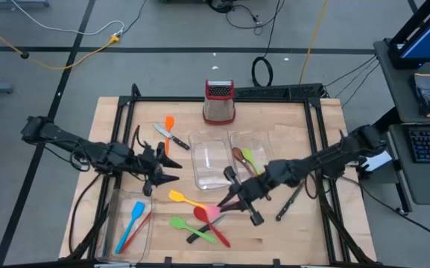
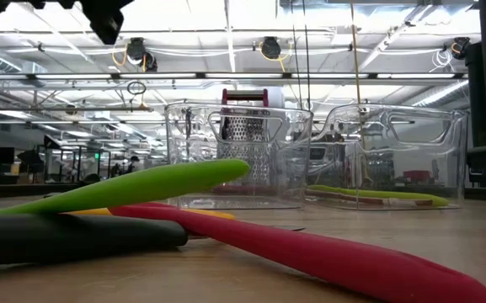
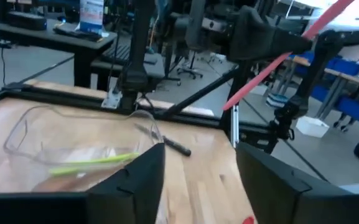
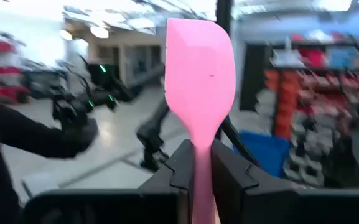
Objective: Pick & Place Kitchen Items
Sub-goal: Put the pink spatula into the left transparent bin
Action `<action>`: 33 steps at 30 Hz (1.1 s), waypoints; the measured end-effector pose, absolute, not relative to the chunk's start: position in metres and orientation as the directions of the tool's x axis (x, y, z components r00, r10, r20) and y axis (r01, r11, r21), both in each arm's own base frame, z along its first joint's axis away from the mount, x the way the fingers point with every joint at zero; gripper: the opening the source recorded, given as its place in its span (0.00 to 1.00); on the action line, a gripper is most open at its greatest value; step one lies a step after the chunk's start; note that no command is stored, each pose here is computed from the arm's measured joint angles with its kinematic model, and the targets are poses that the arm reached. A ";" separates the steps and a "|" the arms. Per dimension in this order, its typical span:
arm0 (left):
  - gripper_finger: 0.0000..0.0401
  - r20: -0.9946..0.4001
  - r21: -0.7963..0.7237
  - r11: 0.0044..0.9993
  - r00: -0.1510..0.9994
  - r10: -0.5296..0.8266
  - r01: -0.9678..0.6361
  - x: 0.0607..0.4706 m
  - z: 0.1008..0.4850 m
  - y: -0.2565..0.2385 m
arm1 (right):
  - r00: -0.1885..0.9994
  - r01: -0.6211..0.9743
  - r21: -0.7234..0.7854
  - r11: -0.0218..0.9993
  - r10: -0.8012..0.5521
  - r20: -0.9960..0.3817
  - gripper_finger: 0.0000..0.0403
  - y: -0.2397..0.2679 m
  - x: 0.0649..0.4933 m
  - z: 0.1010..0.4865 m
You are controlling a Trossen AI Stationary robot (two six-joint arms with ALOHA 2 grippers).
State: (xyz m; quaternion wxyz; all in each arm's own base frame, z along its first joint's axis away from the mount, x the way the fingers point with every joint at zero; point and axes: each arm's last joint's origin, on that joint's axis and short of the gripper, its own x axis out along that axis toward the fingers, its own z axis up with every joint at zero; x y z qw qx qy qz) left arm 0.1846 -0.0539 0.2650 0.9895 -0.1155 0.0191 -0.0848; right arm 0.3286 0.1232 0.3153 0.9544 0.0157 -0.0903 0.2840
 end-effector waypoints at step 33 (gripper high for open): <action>0.61 0.077 -0.096 0.900 0.905 -0.418 0.424 0.291 0.262 -0.107 | 0.580 -0.704 -0.081 0.706 0.637 0.507 0.06 0.090 0.359 0.292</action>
